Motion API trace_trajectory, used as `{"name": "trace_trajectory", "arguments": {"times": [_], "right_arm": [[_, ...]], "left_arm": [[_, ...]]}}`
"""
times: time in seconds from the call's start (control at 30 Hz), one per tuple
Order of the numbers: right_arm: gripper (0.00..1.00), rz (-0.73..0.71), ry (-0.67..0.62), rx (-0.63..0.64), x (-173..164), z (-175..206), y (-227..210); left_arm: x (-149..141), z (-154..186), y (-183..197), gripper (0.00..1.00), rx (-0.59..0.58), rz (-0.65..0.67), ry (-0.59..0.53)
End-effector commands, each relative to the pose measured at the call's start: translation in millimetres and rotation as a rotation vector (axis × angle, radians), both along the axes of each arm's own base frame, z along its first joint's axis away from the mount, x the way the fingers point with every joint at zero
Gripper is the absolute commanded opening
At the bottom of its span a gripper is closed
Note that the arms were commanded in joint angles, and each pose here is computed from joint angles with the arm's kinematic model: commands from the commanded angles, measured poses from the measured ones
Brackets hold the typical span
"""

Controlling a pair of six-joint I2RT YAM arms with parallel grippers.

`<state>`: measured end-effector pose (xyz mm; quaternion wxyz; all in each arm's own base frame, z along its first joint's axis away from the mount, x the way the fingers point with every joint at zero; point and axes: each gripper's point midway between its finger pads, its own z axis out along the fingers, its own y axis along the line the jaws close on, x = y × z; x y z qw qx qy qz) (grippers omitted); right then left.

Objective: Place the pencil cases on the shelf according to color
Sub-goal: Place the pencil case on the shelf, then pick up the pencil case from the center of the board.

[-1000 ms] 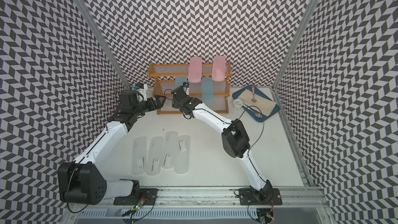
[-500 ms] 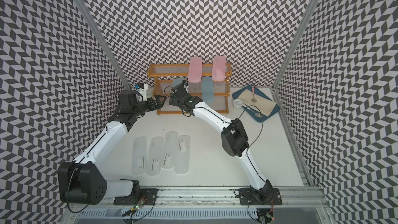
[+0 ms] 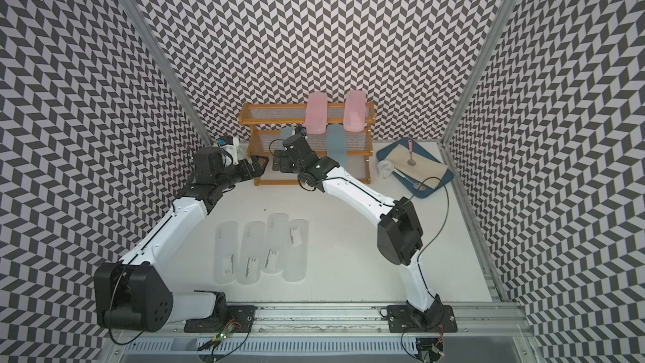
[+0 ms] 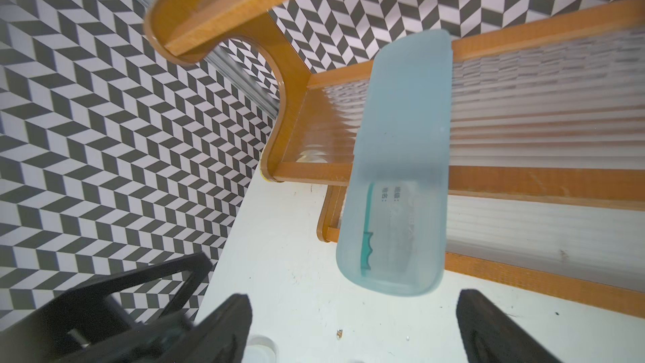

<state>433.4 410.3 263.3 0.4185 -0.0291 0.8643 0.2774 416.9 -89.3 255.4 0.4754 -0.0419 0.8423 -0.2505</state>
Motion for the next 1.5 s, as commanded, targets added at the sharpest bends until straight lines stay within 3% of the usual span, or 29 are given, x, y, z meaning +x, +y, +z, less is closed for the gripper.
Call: {"name": "trace_trajectory", "arguments": {"times": [0.0, 0.23, 0.43, 0.7, 1.2, 1.47], "right_arm": [[0.97, 0.036, -0.071, 0.016, -20, 32, -12], [0.96, 0.101, -0.034, -0.018, -80, 3, -48], [0.96, 0.129, 0.018, -0.053, -143, -51, -92], [0.97, 0.131, 0.097, -0.046, -203, -107, -149], [0.97, 0.026, 0.162, -0.187, -223, -160, -204], [0.97, 0.008, 0.177, -0.152, -233, -170, -215]], "left_arm": [[-19, 0, 4, 0.98, -0.004, 0.036, 0.024], [-72, -10, -22, 0.98, -0.032, 0.020, 0.043], [-124, -46, -47, 0.95, -0.055, -0.013, 0.148], [-185, -103, -63, 0.96, -0.076, -0.034, 0.308], [-230, -168, -116, 1.00, 0.000, -0.174, 0.472], [-238, -188, -142, 1.00, 0.059, -0.211, 0.499]]}}
